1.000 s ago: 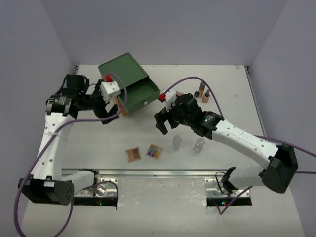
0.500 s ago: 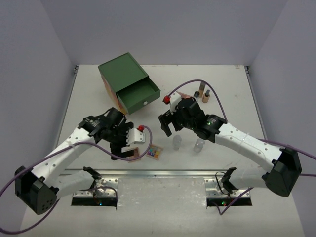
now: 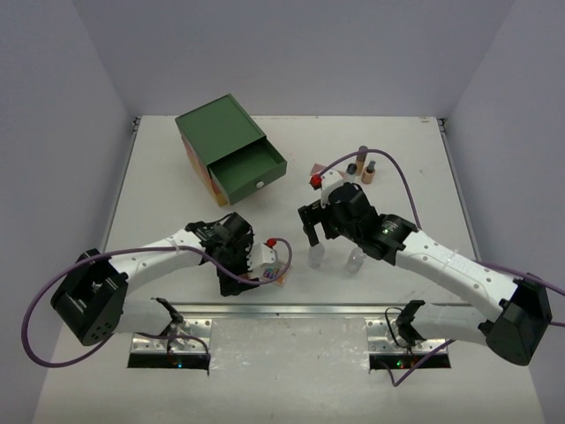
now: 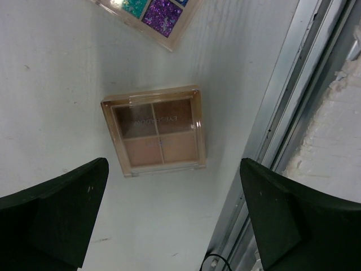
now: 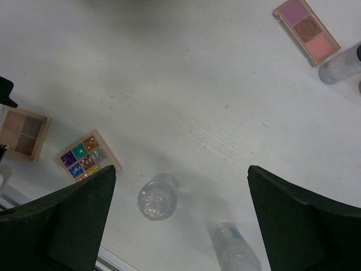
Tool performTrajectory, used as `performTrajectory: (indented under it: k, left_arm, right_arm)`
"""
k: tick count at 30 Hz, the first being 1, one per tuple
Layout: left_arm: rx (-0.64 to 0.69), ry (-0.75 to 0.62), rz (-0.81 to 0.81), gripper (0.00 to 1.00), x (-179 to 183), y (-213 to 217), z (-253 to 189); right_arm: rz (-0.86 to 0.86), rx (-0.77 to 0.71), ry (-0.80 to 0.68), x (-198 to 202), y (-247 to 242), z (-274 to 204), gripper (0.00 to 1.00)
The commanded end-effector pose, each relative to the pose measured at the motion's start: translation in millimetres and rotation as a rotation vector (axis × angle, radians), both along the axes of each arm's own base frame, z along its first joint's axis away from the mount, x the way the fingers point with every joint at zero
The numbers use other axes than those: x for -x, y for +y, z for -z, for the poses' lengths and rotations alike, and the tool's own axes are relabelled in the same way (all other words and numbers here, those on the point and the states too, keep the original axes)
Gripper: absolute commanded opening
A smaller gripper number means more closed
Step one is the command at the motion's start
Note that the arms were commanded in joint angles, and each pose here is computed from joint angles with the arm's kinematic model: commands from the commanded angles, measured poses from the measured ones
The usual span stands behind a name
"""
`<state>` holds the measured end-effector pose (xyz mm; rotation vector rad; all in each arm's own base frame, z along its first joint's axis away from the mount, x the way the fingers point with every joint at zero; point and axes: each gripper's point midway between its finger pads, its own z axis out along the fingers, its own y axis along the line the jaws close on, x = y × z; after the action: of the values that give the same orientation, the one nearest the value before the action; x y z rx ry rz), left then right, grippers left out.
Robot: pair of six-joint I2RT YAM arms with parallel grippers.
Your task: Organize the makeup
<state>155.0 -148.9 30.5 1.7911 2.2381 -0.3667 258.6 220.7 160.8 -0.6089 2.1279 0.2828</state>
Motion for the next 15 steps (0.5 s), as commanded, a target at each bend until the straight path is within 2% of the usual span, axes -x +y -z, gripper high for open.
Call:
performTrajectory:
  k: [1, 7, 15]
  left_arm:
    - [0.003, -0.066, -0.049, 1.00, -15.3, -8.8, 10.8]
    - [-0.050, -0.164, -0.124, 1.00, -36.0, -1.5, 14.1]
    - [-0.144, -0.070, -0.086, 1.00, -11.5, 19.7, 42.9]
  right_arm:
    - [0.063, -0.017, -0.025, -2.8, -10.1, -7.3, 0.99]
    - [0.063, -0.017, -0.013, 0.3, -12.0, -4.2, 0.99]
    - [0.093, 0.007, -0.011, -0.9, -18.1, 1.5, 0.99]
